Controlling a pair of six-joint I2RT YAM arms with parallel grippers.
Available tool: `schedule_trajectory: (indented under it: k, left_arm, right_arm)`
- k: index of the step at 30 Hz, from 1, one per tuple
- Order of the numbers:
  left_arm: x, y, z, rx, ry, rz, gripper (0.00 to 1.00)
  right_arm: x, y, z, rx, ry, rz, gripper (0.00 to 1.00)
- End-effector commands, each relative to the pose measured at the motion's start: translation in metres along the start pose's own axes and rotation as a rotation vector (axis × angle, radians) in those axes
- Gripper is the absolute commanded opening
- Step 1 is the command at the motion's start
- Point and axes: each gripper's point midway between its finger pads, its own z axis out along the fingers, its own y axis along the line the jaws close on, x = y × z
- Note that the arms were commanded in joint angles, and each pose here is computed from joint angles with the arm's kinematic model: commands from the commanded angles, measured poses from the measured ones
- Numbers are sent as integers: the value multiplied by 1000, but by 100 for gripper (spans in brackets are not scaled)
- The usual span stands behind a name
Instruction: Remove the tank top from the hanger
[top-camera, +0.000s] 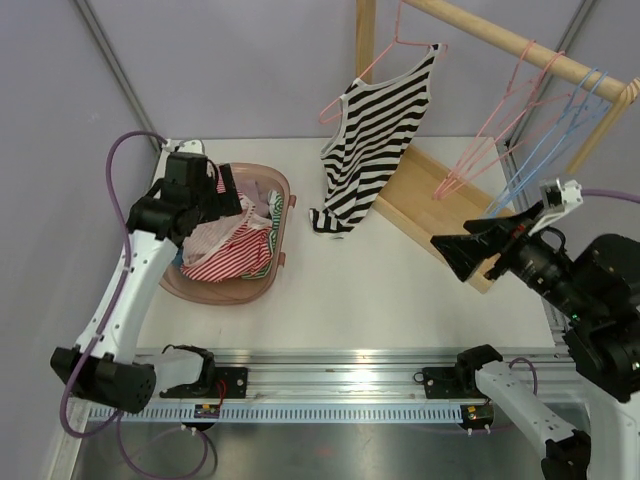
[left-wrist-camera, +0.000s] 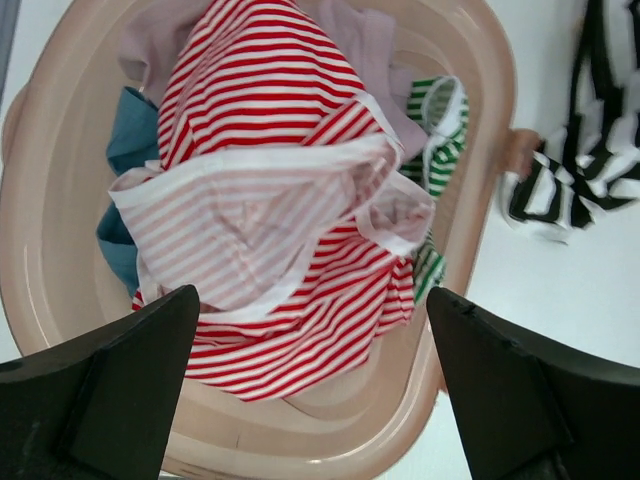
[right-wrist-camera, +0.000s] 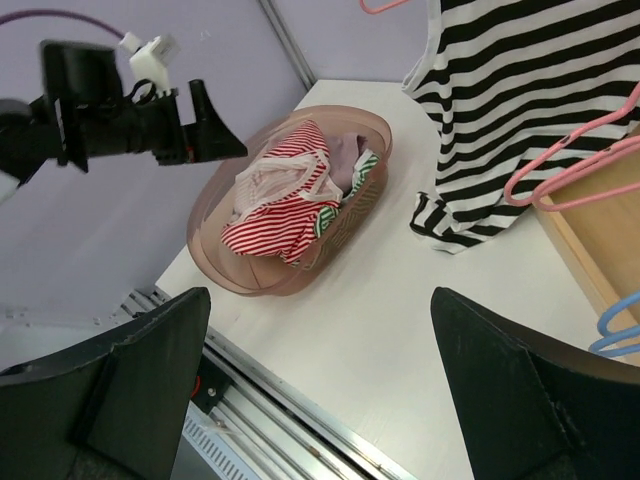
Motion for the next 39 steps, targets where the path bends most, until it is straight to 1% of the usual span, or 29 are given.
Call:
schedule_trajectory:
  k: [1,2,3,4,6,7,9,11,14,15,18,19,21,22,23,26,27,29,30,32,36,39]
  left_arm:
    - [7,-22,-35,208,-64,38,99]
    - [11,-24,-43,240,-79,44,99]
    - [11,-28,-59,295,-131,51,99]
    - [25,-31,-61,338,-120,67,99]
    - [33,-35,-71,400,-157,65,99]
    - [47,-35,-80,448,-174,60,99]
    - [51,-34,-88,480,-211,35,99]
    - [63,-29,-93,495,-233,16,99]
    - [64,-26,-102,524,-300,11,99]
    - [70,-24,-96,518,-299,9,99]
    - [74,-22,-96,515,-307,-3,99]
    - [74,-21,-96,511,-307,-7,99]
    - [77,-19,-94,503,-298,-7,99]
    - [76,-16,-93,486,-304,-11,99]
    - [77,-16,-92,482,-299,-10,99]
    - [79,-17,-90,484,-288,-5,99]
    - [80,-17,-89,484,-280,-2,99]
    - [80,-18,-88,484,-273,-1,99]
    - [81,-19,-88,488,-270,1,99]
    - [80,-19,-89,490,-273,2,99]
    - [80,-19,-91,499,-280,4,99]
    - [81,-21,-91,511,-279,9,99]
  right_arm:
    - [-24,5,26,-41,-59,66,99]
    - [-27,8,31,-61,-60,74,99]
    - [-33,12,38,-89,-70,88,100]
    - [-31,11,51,-107,-44,103,100]
    - [-33,13,64,-135,-35,120,99]
    - [-36,15,77,-170,-34,134,99]
    - [-42,16,90,-197,-46,150,97]
    - [-42,9,109,-190,-27,184,96]
    - [-52,1,132,-173,-43,207,94]
    - [-56,0,138,-170,-51,210,94]
    - [-68,-16,163,-92,-84,228,92]
    - [-74,-28,177,-29,-111,234,91]
    - [-79,-40,193,29,-136,236,91]
    - [-82,-49,210,81,-154,242,91]
    - [-83,-52,218,96,-162,239,90]
    - [-85,-62,253,165,-163,212,91]
    - [-88,-73,267,217,-171,195,90]
    - [-87,-77,281,252,-175,188,90]
    - [-81,-90,294,300,-175,183,90]
    - [-90,-91,303,322,-203,175,90]
    - [-98,-112,324,433,-238,142,89]
    - [-102,-114,337,437,-253,124,88]
